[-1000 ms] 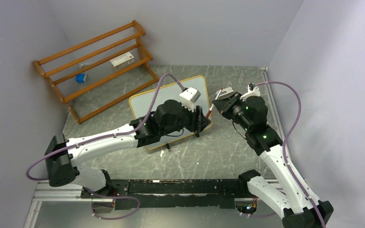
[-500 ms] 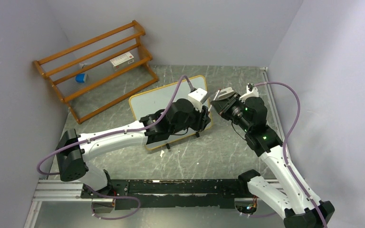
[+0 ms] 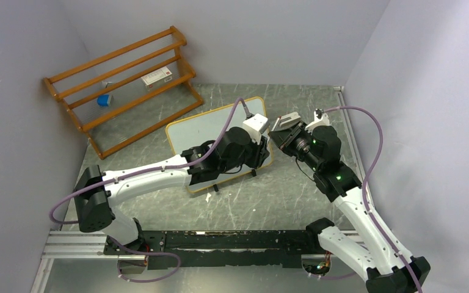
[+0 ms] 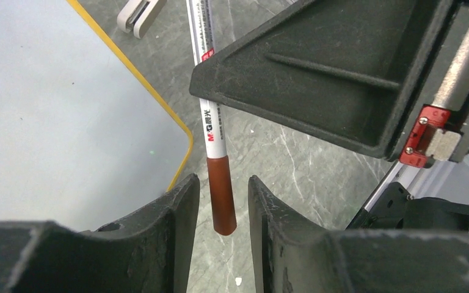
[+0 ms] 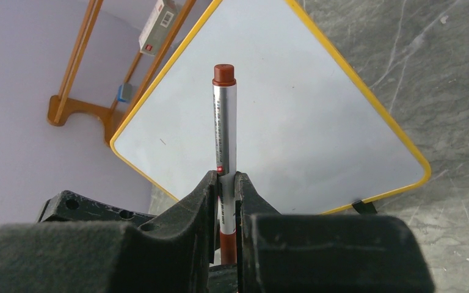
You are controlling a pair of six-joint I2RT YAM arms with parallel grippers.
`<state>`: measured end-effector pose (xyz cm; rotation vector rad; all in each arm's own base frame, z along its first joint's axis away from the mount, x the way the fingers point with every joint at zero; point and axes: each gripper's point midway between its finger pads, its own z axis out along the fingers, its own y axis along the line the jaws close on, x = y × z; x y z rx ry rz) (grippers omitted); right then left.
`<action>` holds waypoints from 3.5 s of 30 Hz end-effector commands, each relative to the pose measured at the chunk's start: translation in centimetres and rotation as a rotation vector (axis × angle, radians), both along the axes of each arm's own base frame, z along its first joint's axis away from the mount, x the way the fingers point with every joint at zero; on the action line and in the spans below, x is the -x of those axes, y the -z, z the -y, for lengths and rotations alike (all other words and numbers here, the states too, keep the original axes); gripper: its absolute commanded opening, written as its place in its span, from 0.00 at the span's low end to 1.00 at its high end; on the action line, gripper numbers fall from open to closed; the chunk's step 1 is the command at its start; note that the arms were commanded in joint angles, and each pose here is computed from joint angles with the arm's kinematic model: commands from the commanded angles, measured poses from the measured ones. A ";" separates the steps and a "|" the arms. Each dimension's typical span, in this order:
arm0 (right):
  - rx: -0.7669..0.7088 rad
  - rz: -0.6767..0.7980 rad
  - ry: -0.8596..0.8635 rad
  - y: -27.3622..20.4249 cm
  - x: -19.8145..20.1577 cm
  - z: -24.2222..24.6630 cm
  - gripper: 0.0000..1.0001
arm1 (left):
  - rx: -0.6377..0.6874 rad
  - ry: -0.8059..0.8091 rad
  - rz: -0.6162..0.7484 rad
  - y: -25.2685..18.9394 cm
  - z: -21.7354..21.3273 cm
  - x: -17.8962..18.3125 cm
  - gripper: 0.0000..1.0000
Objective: Write a sentence on the whiteboard
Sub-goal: Pass from the right arm to the left, then hold the whiteboard marker, then open the pen cap from the whiteboard marker.
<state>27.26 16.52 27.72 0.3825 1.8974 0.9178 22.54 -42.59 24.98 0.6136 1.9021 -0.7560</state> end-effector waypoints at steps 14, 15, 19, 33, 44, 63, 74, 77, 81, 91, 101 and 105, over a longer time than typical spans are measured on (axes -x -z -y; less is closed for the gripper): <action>0.011 0.033 -0.097 -0.5 0.7 -1.5 0.15 | -0.084 0.000 0.084 -0.4 -1.3 -0.4 0.05; 0.026 0.034 -0.111 -0.6 0.9 -1.6 0.21 | -0.103 0.000 0.098 -0.5 -1.7 -0.4 0.05; 0.098 0.036 -0.166 -0.6 1.6 -1.6 0.41 | -0.186 0.016 0.161 -1.0 -3.8 -0.3 0.05; 0.280 0.024 -0.537 -3.0 5.5 -3.2 0.66 | -0.496 0.174 0.322 0.0 -12.7 0.8 0.05; 0.152 -0.060 -0.708 -3.1 6.1 -5.4 0.68 | -0.538 0.325 0.445 -0.9 -13.3 2.0 0.05; 0.097 -0.100 -0.886 -1.3 7.9 -6.6 0.54 | -0.593 0.509 0.656 -2.6 -11.3 2.3 0.05; 0.039 -0.072 -0.945 -1.8 8.6 -7.2 0.42 | -0.571 0.538 0.739 -3.7 -11.0 2.5 0.05; 0.027 -0.065 -0.950 -1.9 8.7 -7.4 0.41 | -0.570 0.547 0.732 -3.4 -10.9 2.6 0.05; -0.001 -0.047 -0.952 -2.4 8.8 -7.6 0.41 | -0.563 0.553 0.722 -3.1 -10.6 2.7 0.05; -0.021 -0.023 -0.942 -3.1 8.6 -7.7 0.37 | -0.575 0.554 0.693 -2.0 -10.7 2.7 0.05; -0.013 -0.030 -0.937 -2.6 8.7 -7.6 0.30 | -0.577 0.513 0.707 -2.6 -11.3 2.3 0.05; -0.014 -0.029 -0.944 -2.5 8.8 -7.6 0.27 | -0.587 0.510 0.703 -2.4 -11.3 2.2 0.05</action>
